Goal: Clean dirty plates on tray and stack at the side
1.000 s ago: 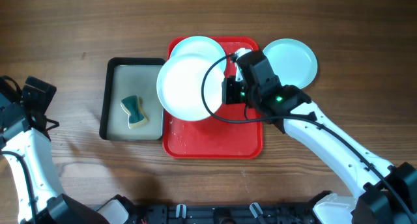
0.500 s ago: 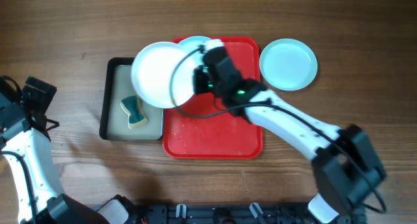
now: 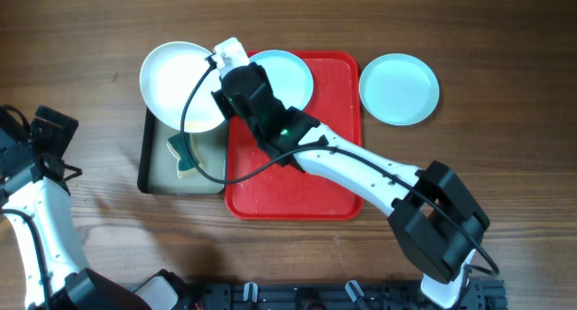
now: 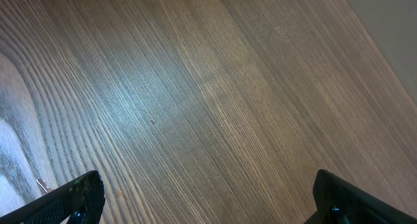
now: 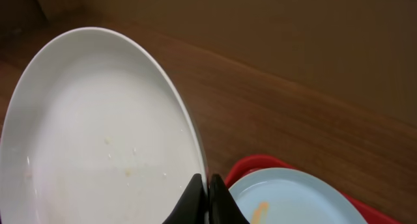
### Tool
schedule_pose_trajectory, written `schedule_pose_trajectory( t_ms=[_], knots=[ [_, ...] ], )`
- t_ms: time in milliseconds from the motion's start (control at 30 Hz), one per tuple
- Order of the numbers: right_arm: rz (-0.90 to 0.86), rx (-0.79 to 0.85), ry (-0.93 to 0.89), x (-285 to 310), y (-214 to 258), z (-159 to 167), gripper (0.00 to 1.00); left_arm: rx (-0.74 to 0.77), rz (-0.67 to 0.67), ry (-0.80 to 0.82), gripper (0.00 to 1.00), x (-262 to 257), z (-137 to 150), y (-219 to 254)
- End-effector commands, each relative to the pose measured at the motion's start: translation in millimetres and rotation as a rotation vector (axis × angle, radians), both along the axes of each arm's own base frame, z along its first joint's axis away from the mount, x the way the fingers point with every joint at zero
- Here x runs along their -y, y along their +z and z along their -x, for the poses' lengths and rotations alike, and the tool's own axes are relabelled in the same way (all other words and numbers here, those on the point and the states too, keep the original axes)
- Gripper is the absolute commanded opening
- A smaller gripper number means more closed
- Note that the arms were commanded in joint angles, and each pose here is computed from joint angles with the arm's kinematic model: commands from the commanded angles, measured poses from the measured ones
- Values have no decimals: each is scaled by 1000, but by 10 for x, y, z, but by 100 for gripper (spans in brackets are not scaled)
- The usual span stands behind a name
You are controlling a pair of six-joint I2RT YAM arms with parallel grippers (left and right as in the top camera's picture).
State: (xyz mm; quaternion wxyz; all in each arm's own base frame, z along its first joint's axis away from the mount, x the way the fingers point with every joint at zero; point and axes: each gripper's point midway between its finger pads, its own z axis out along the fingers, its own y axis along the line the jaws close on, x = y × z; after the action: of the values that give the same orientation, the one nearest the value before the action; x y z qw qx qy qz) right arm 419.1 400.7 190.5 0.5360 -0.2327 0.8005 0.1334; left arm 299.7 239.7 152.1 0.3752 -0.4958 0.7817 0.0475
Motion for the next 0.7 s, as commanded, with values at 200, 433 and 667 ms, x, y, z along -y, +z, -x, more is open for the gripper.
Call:
schedule_pose_trajectory(
  t_ms=[200,433,667],
  knots=[
    [52,129,46,54,209,-213,5,35,-9,6,100,-22,-31,125],
    [212,301,91,-26,234,-286,5,35,-9,6,100,-22,-31,125],
    [417,491,155,-234,355,-132,5,35,-9,6,100,-22,-31,125]
  ],
)
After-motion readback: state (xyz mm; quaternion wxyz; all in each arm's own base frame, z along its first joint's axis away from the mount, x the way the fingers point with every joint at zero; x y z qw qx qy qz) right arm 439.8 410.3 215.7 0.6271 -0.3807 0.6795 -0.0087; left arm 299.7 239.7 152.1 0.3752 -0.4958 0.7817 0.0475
